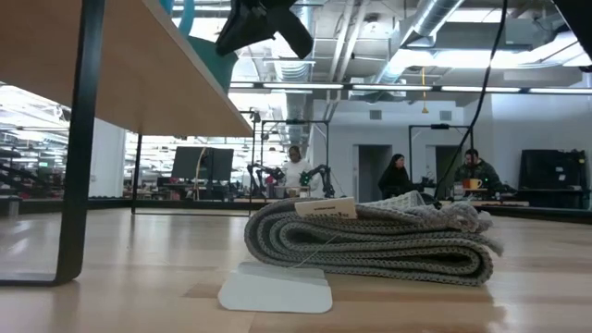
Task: Stack small to large cups/mugs on shelf
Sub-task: Put the blue mug on the shelf
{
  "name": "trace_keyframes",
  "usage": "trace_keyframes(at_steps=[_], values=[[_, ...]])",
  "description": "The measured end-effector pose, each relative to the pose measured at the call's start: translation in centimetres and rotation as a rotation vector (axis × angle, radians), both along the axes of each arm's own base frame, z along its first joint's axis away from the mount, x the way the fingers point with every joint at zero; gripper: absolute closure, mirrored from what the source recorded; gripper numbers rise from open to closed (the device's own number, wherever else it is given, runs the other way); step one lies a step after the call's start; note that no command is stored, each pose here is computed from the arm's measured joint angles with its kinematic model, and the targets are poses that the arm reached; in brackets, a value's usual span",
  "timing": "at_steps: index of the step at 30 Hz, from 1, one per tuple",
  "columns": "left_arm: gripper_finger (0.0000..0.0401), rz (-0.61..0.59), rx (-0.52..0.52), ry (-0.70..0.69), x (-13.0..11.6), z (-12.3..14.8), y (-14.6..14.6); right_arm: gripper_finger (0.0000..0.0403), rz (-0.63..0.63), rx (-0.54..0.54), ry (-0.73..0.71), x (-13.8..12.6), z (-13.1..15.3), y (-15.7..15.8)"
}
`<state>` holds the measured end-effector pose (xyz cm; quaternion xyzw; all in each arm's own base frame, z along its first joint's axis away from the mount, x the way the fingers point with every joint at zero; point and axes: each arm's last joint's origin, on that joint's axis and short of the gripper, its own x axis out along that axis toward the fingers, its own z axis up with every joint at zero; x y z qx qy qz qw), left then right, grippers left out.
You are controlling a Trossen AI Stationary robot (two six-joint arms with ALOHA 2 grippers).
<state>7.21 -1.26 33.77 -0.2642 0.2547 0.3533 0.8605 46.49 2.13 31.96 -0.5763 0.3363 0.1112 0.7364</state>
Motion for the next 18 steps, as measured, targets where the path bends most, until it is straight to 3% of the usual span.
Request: trace_keyframes(at_steps=[18], values=[[0.0319, -0.060, 0.013, -0.043, 0.6, 0.4, -0.3, 0.0370, 0.009, 0.005, 0.010, -0.3, 0.0, 1.6]])
